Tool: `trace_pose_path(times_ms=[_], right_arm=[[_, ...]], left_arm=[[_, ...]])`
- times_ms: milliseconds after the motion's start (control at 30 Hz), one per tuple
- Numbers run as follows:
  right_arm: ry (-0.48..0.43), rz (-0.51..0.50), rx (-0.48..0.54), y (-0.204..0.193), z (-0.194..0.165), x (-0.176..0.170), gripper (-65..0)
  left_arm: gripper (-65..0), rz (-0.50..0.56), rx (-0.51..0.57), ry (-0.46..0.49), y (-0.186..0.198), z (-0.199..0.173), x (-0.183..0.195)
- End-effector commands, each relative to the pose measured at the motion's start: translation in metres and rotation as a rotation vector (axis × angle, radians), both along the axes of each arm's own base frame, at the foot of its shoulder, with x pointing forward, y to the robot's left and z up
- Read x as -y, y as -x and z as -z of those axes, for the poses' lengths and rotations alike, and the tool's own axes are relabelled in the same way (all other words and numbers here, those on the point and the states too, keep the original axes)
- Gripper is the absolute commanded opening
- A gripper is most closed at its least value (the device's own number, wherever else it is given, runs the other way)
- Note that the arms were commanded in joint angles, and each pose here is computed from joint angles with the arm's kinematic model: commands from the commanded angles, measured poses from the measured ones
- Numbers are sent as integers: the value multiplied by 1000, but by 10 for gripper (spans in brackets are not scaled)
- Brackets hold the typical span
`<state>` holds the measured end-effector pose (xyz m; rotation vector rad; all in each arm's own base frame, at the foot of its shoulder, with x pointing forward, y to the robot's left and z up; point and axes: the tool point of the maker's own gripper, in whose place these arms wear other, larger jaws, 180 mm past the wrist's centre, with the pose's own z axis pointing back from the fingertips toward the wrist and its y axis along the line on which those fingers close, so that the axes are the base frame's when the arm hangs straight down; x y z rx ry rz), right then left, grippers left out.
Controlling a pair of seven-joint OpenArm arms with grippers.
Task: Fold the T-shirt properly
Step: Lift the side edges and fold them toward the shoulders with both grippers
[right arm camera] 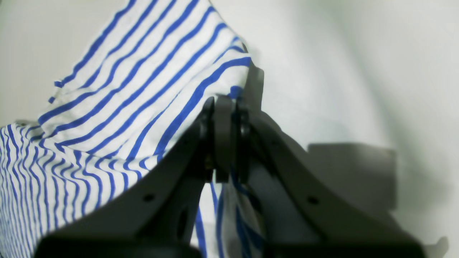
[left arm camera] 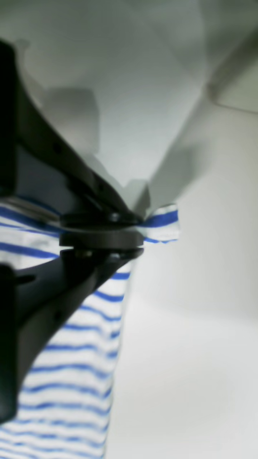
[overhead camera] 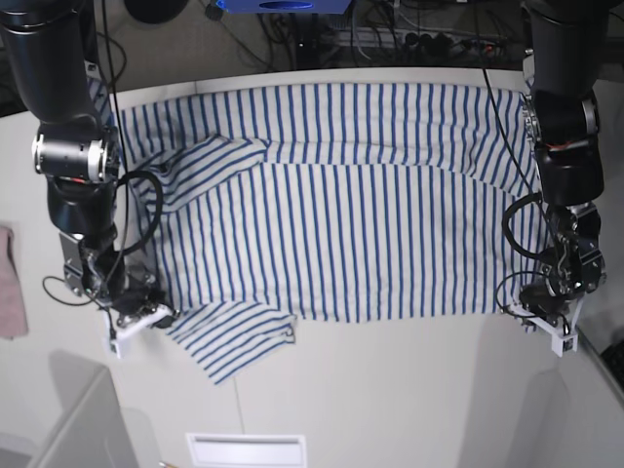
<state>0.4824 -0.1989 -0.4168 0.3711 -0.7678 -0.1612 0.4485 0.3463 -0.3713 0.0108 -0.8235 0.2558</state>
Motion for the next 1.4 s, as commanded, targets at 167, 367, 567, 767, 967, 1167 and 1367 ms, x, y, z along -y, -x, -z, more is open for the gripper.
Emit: trace_pose_path(times_ms=[167,367,567,767,967,1167,1367], right_arm=[[35,6,82,-7,-22,22,-650],[77,-59,148,6,-36,13,-650],[89,-66,174,12,-51,16,-650],[88,-47,184,17,-57,24,-650],[97,-55,189,23,-55,23,-650],[113,-70,200,34,-53,20,-650],[129,-87,224,42,-57,17,-650]], left_arm=[[-650,-69,77,-13,19,-34,-29],[-650,-35,98,-66,37,-40,-25],[-650,-23,149,29,53,-47,-11],[-650,-72,181,37,69,-58,-26],[-650,-57,163,21,77,-60,-25],[-650,-26,150,10,81,-64,-16],[-650,-14,141,-4,90,-62,-13]])
